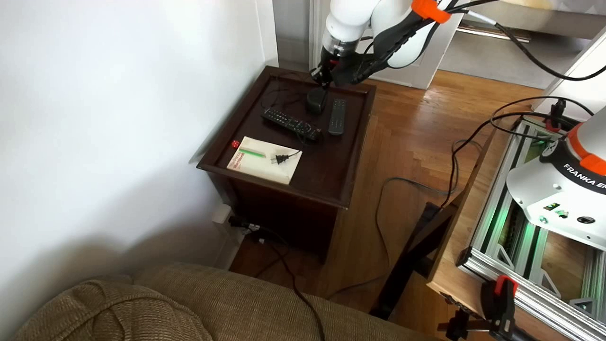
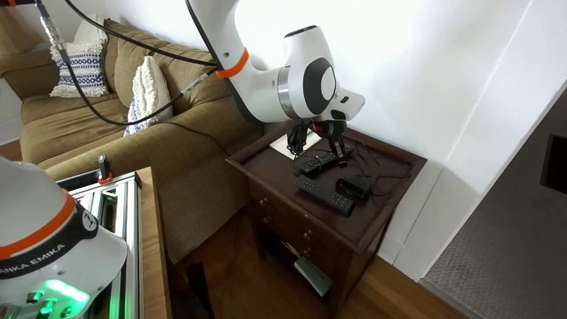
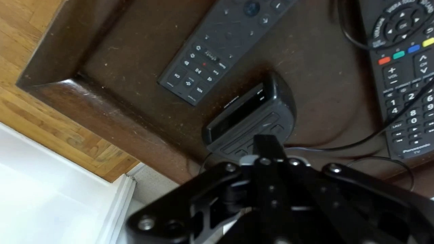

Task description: Move the black object to the right

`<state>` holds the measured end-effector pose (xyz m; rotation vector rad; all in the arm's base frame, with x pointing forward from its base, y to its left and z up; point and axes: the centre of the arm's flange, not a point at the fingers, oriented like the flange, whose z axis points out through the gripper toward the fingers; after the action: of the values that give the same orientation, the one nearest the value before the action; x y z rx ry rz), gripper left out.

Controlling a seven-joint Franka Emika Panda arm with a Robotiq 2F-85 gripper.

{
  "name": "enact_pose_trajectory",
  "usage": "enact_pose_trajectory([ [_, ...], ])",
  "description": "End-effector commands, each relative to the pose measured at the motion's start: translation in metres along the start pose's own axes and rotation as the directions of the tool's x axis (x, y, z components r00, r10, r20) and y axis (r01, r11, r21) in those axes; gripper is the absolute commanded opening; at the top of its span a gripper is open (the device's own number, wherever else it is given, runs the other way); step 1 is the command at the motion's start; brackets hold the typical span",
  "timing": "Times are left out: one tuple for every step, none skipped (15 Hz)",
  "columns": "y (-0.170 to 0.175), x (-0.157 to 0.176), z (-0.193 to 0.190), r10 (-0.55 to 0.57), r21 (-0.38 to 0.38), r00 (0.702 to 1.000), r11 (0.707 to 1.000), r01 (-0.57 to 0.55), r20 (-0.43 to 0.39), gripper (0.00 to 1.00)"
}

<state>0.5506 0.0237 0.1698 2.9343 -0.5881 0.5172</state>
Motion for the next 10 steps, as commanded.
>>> enact_pose_trajectory([
  [-0.011,-0.006,0.027,0.004,-0.004,0.999,1.000,-0.004,-0.050,0.00],
  [-0.012,-0.004,0.031,0.006,-0.004,0.998,1.000,-0.006,-0.057,0.00],
  [-0.013,-0.004,0.033,0.010,-0.005,0.998,1.000,-0.011,-0.059,0.00],
  [-0.014,-0.003,0.038,0.013,-0.005,0.998,1.000,-0.013,-0.064,0.00],
  [-0.015,-0.003,0.041,0.018,-0.005,0.998,1.000,-0.019,-0.066,0.00],
  [-0.016,-0.003,0.044,0.024,-0.001,0.998,1.000,-0.024,-0.066,0.00],
  [-0.017,-0.004,0.047,0.020,0.002,0.997,1.000,-0.020,-0.071,0.00],
  [-0.018,-0.005,0.050,0.017,0.005,0.997,1.000,-0.017,-0.075,0.00],
  [-0.020,-0.005,0.052,0.016,0.009,0.997,1.000,-0.015,-0.079,0.00],
  [-0.020,-0.005,0.055,0.013,0.010,0.997,1.000,-0.012,-0.082,0.00],
])
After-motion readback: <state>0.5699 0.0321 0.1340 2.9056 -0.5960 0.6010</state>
